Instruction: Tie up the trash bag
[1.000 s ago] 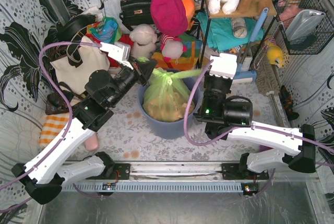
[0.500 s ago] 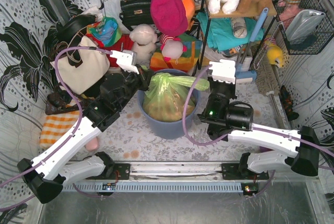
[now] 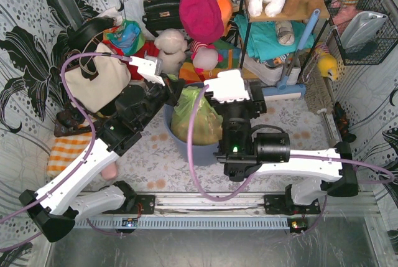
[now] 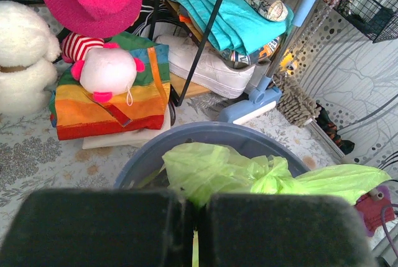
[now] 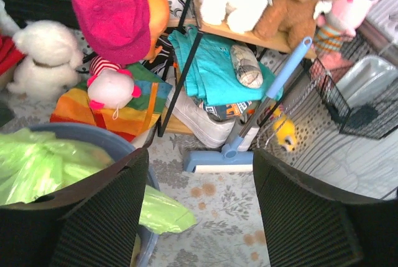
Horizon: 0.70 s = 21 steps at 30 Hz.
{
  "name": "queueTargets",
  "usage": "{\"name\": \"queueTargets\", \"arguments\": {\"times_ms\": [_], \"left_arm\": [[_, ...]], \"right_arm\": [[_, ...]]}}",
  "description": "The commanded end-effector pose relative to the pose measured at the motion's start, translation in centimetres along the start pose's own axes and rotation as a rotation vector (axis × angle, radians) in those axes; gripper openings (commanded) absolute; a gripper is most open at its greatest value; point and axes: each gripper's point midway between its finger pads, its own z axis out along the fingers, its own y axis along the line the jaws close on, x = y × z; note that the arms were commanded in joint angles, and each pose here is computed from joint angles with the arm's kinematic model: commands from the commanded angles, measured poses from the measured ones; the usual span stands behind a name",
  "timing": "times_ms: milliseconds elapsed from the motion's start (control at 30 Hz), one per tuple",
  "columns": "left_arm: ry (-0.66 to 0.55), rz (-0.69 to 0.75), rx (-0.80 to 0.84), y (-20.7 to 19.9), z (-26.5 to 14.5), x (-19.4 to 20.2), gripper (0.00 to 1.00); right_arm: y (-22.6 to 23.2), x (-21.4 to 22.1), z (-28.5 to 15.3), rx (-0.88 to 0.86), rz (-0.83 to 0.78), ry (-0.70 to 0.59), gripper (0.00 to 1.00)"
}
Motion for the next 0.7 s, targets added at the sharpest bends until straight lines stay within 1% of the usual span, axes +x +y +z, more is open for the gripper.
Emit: {"name": "queueTargets", "arguments": {"times_ms": [0,167,367,533,667], "left_arm": [[-0.081,-0.010,0.040,-1.1,-0.1,-2.9,0.00],[-0.080,-0.014,0.044,-1.1,0.1,-2.6,0.00],[-0.072,-0.028,0.072,-1.7,0.6,-2.4,0.00],[-0.076,-0.035,0.092,-2.2,0.7,-2.9,0.00],[-0.083,-0.036,0.097,-2.4,0.7,-3.2,0.00]], "right_arm": [[0.3,0.7,-1.6,-0.082,-0.055,0.102,0.69],[0.4,-0.5,-1.1,-0.070,-0.135,0.102,0.72],[0.2,-3.0,1.4,0.026,-0.102,0.098,0.75],[0.1,-6.5,3.8,0.143,-0.078,0.021,0.79],[1.5,-10.1,6.4,0.202,-0.128,-0.061,0.83]]}}
